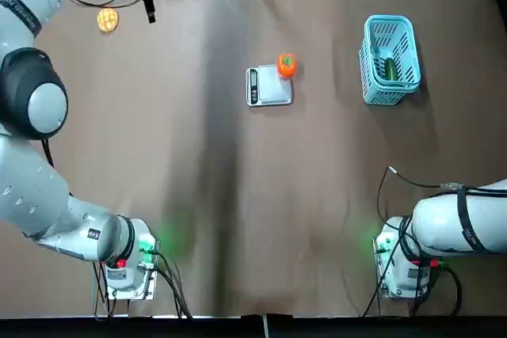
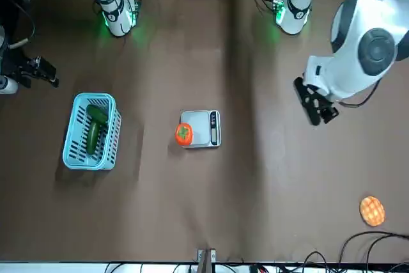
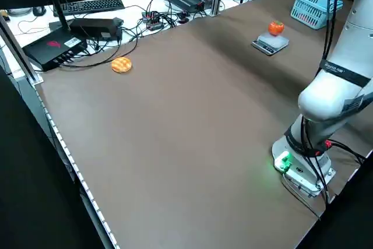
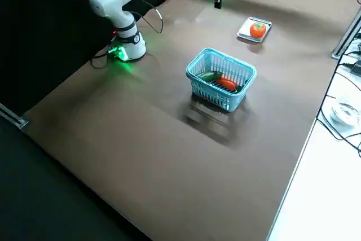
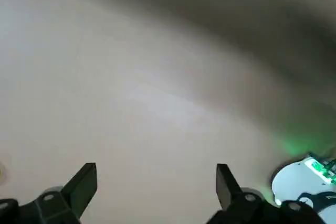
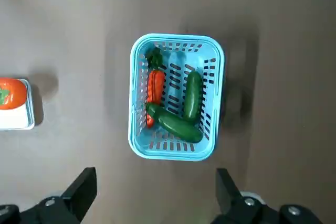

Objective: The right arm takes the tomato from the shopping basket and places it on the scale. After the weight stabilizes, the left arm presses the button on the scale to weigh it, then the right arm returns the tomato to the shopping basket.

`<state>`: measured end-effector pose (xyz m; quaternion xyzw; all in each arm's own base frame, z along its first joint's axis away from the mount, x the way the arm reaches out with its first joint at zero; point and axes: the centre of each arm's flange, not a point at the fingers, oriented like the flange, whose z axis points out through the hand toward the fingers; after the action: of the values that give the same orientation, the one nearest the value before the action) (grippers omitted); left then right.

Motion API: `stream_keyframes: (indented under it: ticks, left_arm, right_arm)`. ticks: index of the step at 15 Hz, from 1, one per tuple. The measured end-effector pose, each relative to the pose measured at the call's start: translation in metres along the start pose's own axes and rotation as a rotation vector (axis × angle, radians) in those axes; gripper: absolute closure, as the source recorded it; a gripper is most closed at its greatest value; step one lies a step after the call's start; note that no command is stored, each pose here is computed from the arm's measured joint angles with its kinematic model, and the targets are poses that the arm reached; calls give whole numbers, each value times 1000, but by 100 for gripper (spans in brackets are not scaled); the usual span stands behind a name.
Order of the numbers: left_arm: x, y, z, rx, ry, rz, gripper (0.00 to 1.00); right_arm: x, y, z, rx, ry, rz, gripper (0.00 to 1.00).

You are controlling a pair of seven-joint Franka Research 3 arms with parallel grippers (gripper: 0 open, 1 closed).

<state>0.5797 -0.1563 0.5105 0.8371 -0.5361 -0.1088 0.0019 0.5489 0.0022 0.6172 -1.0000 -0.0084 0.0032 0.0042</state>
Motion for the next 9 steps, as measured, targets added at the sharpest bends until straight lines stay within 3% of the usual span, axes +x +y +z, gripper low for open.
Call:
stream_keyframes:
  ticks: [2, 4, 9]
  left_arm:
    - [-23, -7, -7, -15, -4, -86, 0]
    - [-58, -21, -11, -38, -11, -273, 0]
    - [-78, -17, -34, -50, -25, -533, 0]
  right_arm:
    - [0, 0, 0, 0, -2, 1, 1]
    - [0, 0, 0, 0, -3, 1, 1]
    - [0, 1, 0, 0, -3, 2, 1]
